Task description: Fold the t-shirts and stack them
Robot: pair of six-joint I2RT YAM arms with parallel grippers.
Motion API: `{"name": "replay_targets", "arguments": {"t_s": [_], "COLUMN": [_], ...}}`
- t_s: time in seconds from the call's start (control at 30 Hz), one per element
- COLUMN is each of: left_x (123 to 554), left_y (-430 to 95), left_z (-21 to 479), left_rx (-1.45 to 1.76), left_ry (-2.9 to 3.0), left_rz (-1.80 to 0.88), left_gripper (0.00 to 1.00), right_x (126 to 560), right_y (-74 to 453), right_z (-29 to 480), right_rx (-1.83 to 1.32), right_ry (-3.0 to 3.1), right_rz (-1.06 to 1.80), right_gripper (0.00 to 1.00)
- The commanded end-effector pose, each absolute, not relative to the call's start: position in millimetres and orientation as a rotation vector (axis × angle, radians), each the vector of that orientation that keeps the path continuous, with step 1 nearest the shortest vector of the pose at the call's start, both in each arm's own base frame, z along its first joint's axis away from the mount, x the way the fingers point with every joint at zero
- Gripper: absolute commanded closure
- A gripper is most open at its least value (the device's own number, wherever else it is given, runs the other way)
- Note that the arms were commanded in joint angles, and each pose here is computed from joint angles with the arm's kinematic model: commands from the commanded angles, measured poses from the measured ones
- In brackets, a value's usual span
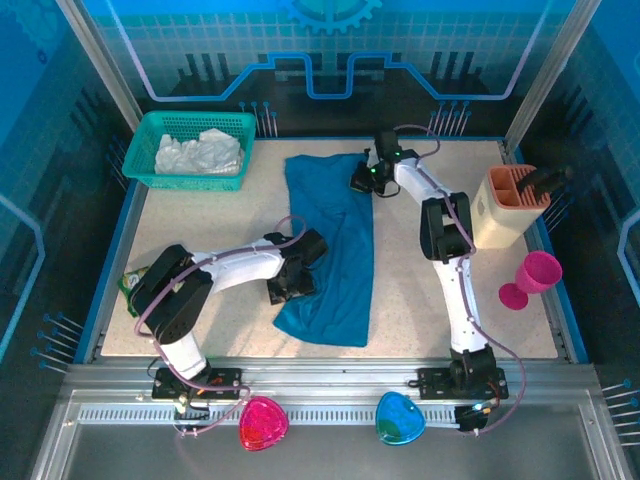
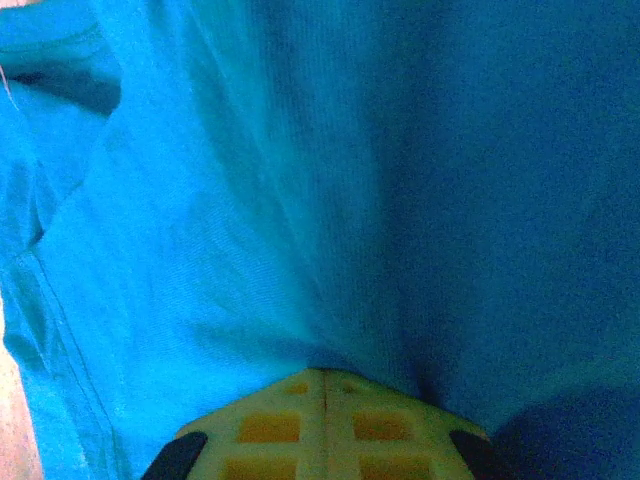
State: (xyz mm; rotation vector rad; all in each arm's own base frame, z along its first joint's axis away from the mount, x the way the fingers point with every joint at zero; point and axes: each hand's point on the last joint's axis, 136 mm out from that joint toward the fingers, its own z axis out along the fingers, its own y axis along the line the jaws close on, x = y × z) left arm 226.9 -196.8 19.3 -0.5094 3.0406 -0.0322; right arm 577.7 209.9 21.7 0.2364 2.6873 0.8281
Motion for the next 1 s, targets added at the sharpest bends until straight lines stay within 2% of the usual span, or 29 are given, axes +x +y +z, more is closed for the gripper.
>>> {"name": "replay_targets", "arguments": {"t_s": [0.0, 0.37, 0.57, 0.67, 0.77, 0.97], "left_x": [220.3, 201.7, 220.4, 248.2, 288.7, 353.5], "left_y": [-188.6, -174.1, -179.1, -187.5, -193.0, -188.2], "left_z": [11.6, -2.6, 19.4, 52.9, 108.7, 240.0], "left_rx": [-0.565, -0.614, -0.572, -0.477, -0.335, -0.103], "left_ry": [3.040, 3.063, 2.998, 2.902, 2.724, 2.225], "left_rz": [-0.006, 0.034, 0.006, -0.024, -0.028, -0.011], "left_gripper": [0.38, 0.38, 0.38, 0.37, 0.33, 0.17], "right_x": [565.6, 572.3, 582.4, 590.8, 593.7, 560.4], "right_y": [159.3, 149.5, 162.6, 167.8, 168.1, 161.5], "right_z": [-24.8, -26.1, -9.1, 27.1, 83.7, 213.0], "right_rx": [0.491, 0.609, 0.501, 0.364, 0.193, -0.145], "right_ry": [2.771, 2.729, 2.706, 2.665, 2.592, 2.362], "right_rz": [0.633, 0.609, 0.672, 0.711, 0.690, 0.604], "right_gripper": [1.00, 1.00, 1.00, 0.94, 0.89, 0.78]}}
